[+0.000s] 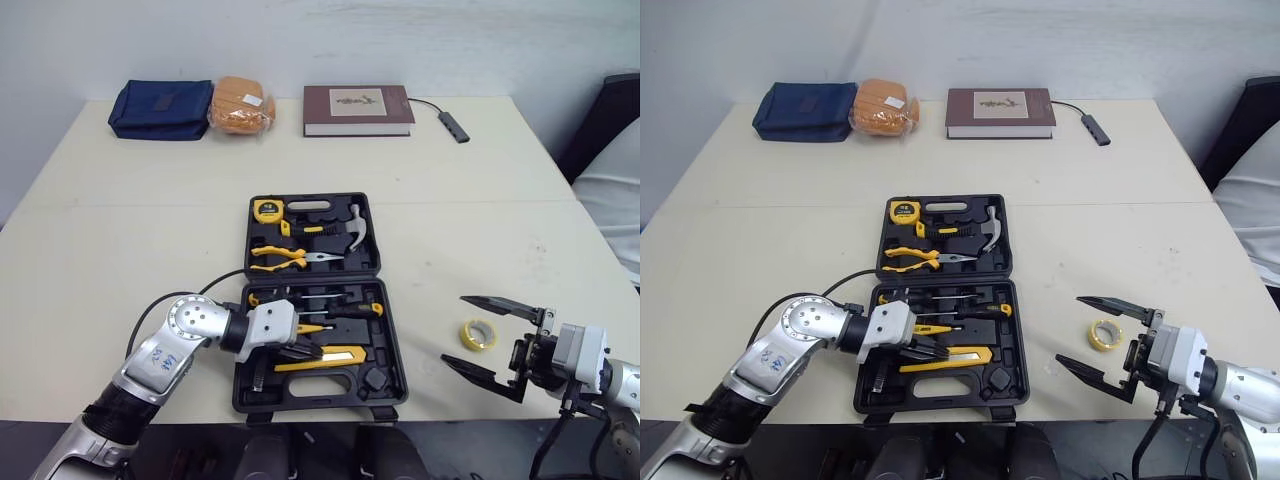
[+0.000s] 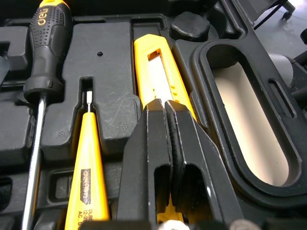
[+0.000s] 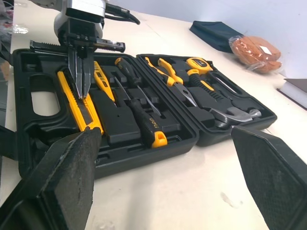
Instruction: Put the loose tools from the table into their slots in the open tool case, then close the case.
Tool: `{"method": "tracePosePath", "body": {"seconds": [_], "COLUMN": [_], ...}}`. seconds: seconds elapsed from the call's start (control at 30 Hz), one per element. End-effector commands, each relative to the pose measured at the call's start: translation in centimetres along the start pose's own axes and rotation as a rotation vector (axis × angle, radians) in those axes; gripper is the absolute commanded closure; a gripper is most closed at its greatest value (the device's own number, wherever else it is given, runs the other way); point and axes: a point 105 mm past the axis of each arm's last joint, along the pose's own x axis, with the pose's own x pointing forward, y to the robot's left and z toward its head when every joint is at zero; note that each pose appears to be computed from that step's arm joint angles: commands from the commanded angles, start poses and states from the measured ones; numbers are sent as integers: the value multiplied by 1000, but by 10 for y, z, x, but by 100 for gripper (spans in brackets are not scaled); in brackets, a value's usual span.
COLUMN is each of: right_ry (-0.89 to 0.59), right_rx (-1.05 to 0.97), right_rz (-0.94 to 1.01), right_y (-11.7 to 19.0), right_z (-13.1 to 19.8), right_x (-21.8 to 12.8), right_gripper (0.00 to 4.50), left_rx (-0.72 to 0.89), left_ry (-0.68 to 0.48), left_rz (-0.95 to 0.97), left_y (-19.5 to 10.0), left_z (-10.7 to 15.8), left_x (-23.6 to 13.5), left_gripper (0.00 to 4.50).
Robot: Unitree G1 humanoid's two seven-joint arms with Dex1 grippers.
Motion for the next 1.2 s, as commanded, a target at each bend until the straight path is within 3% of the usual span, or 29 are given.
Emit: {"method": "tracePosePath", "body": {"seconds": [0.03, 0.17, 0.33, 0.57, 0.77, 0.9, 1.0, 1.2], "right_ry": [-11, -7, 24, 142, 272, 329, 406, 509], "right_rx": [-31, -38, -60, -84, -142, -153, -138, -95], "right_rz": [-4, -19, -93, -293, -579, -725, -918, -1112], "right_y": [-1, -1, -13, -32, -44, -44, -40, -18], "right_z": [3, 3, 7, 4, -3, -10, -18, -30], "right_x": [-1, -2, -17, -70, -133, -163, -203, -247], "right_gripper": [0, 0, 0, 0, 0, 0, 0, 0], "left_rx": [-41, 9, 10, -94, -202, -262, -341, -390], "left_ry": [21, -123, -307, -284, -192, -148, -88, -35], "left_rz": [17, 69, 212, 522, 965, 1157, 1382, 1594], "left_y": [-4, 4, 22, 38, 27, 9, -19, -46], "left_z": [-21, 2, 33, 19, -34, -65, -98, -120], "left_x": [2, -7, -47, -126, -218, -253, -292, -326], "left_gripper": [449, 449, 449, 449, 184, 2, 2, 2]}}
